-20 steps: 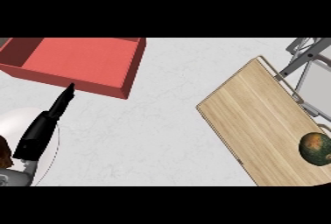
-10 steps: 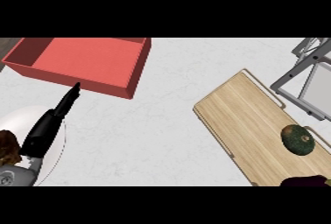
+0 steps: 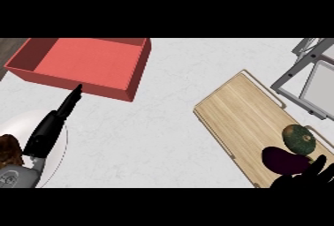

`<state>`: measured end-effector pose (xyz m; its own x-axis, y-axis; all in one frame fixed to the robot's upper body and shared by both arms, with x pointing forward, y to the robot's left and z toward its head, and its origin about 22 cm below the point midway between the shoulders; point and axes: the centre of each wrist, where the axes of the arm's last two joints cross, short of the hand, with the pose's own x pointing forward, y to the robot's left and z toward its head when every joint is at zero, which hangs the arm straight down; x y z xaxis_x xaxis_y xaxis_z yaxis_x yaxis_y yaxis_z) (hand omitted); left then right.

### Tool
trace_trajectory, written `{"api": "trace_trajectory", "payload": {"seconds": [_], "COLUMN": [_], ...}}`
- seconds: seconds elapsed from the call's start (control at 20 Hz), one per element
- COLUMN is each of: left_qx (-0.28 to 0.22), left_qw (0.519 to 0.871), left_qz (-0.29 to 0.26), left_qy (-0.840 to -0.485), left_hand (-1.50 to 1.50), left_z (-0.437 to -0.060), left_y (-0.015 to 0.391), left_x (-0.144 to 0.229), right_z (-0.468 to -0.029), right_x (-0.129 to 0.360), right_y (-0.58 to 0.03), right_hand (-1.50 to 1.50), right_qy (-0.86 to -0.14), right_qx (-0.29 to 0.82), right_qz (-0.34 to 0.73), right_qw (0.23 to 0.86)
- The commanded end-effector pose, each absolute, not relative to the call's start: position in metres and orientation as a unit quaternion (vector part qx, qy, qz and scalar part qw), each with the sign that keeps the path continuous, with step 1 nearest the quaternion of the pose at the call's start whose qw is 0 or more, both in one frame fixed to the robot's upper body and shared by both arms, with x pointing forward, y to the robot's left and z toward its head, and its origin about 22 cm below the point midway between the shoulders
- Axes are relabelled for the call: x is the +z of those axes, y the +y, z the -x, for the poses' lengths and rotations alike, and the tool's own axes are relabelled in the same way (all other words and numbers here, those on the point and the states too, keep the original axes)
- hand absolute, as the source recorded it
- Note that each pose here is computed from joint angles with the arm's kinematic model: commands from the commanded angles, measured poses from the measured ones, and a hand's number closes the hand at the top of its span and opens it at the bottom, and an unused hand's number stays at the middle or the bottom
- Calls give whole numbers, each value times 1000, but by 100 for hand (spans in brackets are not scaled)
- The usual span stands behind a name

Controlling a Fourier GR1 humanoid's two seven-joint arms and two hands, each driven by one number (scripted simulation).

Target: Pick the eggplant from the tray and place it in the tiered shelf

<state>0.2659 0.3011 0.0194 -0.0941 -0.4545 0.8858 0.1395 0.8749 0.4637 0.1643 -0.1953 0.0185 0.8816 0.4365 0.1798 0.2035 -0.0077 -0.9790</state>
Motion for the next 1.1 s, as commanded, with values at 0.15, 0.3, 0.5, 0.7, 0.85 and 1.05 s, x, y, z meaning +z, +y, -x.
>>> {"api": "trace_trajectory", "payload": {"seconds": [0.15, 0.3, 0.5, 0.7, 0.85, 1.05], "left_qx": [-212, -204, -213, -211, -213, -209], "left_qw": [674, 668, 669, 668, 671, 675], "left_qz": [-120, -116, -119, -124, -122, -123], "left_qy": [-698, -706, -702, -703, -700, -697], "left_hand": [0, 0, 0, 0, 0, 0], "left_z": [-258, -273, -267, -266, -266, -270], "left_y": [305, 310, 303, 315, 313, 304], "left_x": [5, 19, 13, 12, 9, 12], "right_z": [-189, -198, -209, -213, -217, -223], "right_x": [25, 36, 35, 35, 30, 31], "right_y": [-169, -165, -169, -172, -172, -165], "right_hand": [-150, -150, -150, -150, -150, 150], "right_qy": [-147, -151, -144, -132, -127, -140], "right_qx": [76, 84, 81, 85, 90, 104], "right_qz": [722, 719, 717, 717, 717, 698], "right_qw": [672, 674, 677, 679, 679, 695]}}
